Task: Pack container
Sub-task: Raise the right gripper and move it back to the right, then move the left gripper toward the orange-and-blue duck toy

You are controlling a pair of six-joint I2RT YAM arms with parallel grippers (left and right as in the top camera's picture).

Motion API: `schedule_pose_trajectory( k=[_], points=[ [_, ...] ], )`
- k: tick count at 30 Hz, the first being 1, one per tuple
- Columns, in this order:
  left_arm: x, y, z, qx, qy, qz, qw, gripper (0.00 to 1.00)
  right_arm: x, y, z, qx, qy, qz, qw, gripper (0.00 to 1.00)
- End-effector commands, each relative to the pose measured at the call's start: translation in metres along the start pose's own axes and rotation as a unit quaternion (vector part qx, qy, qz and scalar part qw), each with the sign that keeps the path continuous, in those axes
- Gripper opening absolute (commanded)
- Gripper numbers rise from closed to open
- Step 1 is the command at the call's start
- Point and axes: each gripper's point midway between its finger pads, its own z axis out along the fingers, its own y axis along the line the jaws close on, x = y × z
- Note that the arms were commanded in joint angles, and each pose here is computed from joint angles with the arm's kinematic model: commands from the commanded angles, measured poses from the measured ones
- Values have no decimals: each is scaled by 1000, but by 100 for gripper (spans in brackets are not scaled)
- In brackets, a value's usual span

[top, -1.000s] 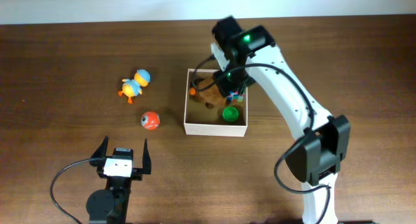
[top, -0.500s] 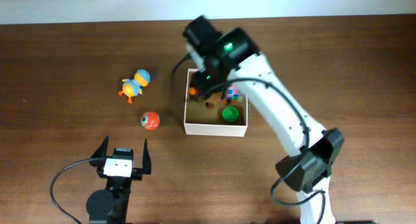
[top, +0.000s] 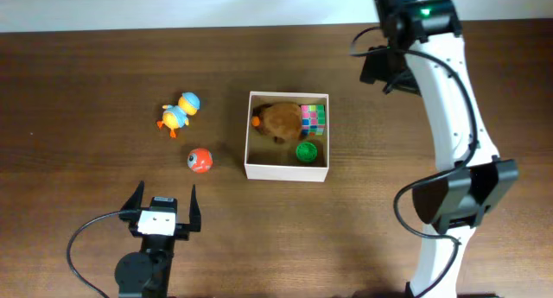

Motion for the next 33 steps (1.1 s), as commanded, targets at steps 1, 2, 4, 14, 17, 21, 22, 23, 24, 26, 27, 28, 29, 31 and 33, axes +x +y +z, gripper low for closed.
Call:
schedule_pose_trajectory(
  k=[1,2,4,14,17,21,22,23,24,26,27,28,29,31,33],
  points=[
    [1,1,0,-4,0,6,1000,99,-9,-27,0,14,-12,4,1000,99],
    [1,1,0,-4,0,6,1000,99,-8,-31,7,19,-4,-2,1000,99],
    [1,1,0,-4,0,6,1000,99,-1,-37,24,31,17,-9,999,99],
    [1,1,0,-4,0,6,1000,99,23,-20,95,-38,78,-33,996,99],
    [1,1,0,-4,0,6,1000,99,24,-22,97,-37,81,-32,996,99],
    [1,1,0,-4,0,6,1000,99,26,-27,97,-34,89,-29,995,99],
    [1,1,0,-4,0,6,1000,99,28,-28,97,-32,93,-29,995,99],
    [1,1,0,-3,-1,6,1000,99,28,-28,97,-32,93,-29,995,99],
    [1,0,0,-3,-1,6,1000,99,28,-28,97,-32,92,-29,995,99],
    [0,-4,0,10,-4,-2,1000,99,28,-28,97,-33,91,-29,995,99],
    [-2,-6,0,16,-6,-1,1000,99,28,-28,97,-33,91,-29,995,99],
    [-5,-7,-1,20,-11,-4,1000,99,28,-28,97,-33,91,-29,995,99],
    [-8,-10,-1,29,-15,-9,999,99,28,-28,97,-33,91,-29,995,99],
    [-21,-15,-4,50,-30,-28,998,99,28,-28,97,-33,91,-29,995,99],
    [-35,-16,-9,59,-37,-44,997,99,28,-28,97,-33,91,-29,995,99]
  ],
)
